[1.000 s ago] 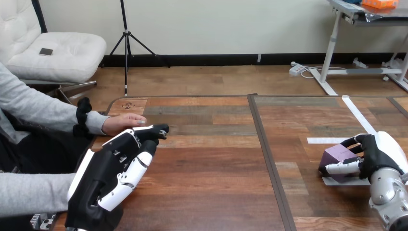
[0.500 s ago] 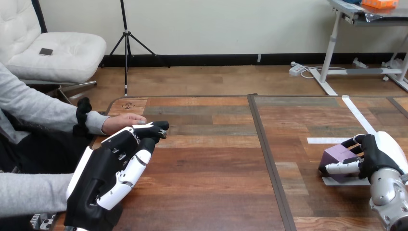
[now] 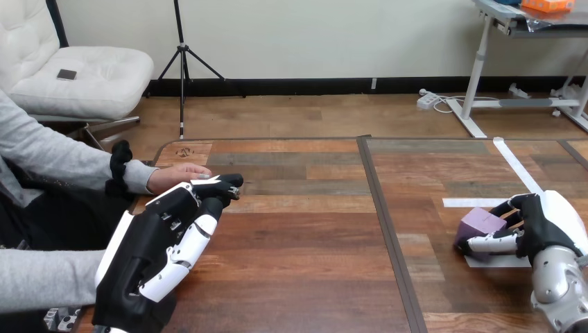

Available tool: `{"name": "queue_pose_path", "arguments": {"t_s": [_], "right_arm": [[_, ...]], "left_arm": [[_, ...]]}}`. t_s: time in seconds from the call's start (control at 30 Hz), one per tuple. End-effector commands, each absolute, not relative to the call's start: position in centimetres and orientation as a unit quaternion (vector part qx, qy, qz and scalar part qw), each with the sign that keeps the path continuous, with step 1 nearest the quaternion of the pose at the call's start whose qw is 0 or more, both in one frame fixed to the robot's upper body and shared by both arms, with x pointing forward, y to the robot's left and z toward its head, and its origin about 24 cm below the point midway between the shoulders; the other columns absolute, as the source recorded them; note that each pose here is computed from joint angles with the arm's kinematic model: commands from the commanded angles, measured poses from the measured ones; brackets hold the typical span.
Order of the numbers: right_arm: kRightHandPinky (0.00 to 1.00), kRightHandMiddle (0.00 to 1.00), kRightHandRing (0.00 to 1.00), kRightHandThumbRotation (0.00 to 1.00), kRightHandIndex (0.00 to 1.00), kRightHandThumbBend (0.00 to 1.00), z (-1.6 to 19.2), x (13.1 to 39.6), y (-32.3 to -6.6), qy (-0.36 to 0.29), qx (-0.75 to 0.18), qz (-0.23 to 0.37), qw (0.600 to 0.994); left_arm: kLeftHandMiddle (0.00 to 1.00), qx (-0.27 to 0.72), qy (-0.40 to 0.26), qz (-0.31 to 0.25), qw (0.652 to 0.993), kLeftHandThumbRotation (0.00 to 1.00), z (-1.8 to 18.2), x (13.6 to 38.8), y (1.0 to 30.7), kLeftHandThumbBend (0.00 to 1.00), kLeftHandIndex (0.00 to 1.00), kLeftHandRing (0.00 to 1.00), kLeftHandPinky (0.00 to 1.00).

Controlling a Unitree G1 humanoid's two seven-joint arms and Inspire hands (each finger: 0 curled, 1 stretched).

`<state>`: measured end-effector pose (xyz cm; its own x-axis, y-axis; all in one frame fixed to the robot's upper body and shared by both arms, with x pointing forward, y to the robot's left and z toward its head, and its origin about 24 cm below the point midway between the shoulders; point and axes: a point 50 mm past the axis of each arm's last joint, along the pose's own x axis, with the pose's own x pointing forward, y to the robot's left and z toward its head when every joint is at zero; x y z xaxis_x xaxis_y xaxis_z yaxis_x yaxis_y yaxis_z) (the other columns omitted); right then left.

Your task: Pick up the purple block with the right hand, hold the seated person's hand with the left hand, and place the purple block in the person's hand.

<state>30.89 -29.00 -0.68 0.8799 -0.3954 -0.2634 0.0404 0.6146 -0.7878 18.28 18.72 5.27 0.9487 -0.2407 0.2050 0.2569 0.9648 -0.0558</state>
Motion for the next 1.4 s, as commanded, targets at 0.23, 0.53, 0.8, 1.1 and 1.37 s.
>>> {"name": "queue_pose_path", "arguments": {"t_s": [0.23, 0.53, 0.8, 1.1, 1.37], "right_arm": [[0.38, 0.47, 0.44, 0.0, 0.47, 0.84, 0.7, 32.3, -27.5, 0.15, -0.416, -0.113, 0.89], [0.36, 0.46, 0.42, 0.0, 0.46, 0.83, 1.4, 32.7, -27.2, 0.122, -0.403, -0.103, 0.901], [0.36, 0.45, 0.42, 0.0, 0.46, 0.83, 2.2, 33.0, -27.1, 0.087, -0.395, -0.097, 0.91], [0.37, 0.46, 0.42, 0.0, 0.46, 0.82, 2.9, 33.1, -27.1, 0.06, -0.393, -0.079, 0.914], [0.38, 0.46, 0.43, 0.0, 0.46, 0.82, 3.9, 33.2, -27.0, 0.024, -0.39, -0.062, 0.918]], "left_arm": [[0.76, -0.034, -0.144, -0.129, 0.981, 0.41, 6.8, 19.2, 18.6, 0.2, 0.57, 0.86, 0.84], [0.75, -0.027, -0.152, -0.125, 0.98, 0.4, 6.8, 19.3, 18.8, 0.23, 0.57, 0.87, 0.83], [0.71, -0.014, -0.178, -0.098, 0.979, 0.31, 7.0, 19.4, 19.1, 0.27, 0.54, 0.78, 0.69], [0.65, 0.002, -0.21, -0.054, 0.976, 0.24, 7.4, 19.4, 19.6, 0.29, 0.53, 0.68, 0.54], [0.62, 0.043, -0.249, -0.019, 0.967, 0.16, 8.0, 19.7, 20.4, 0.24, 0.53, 0.63, 0.47]]}}
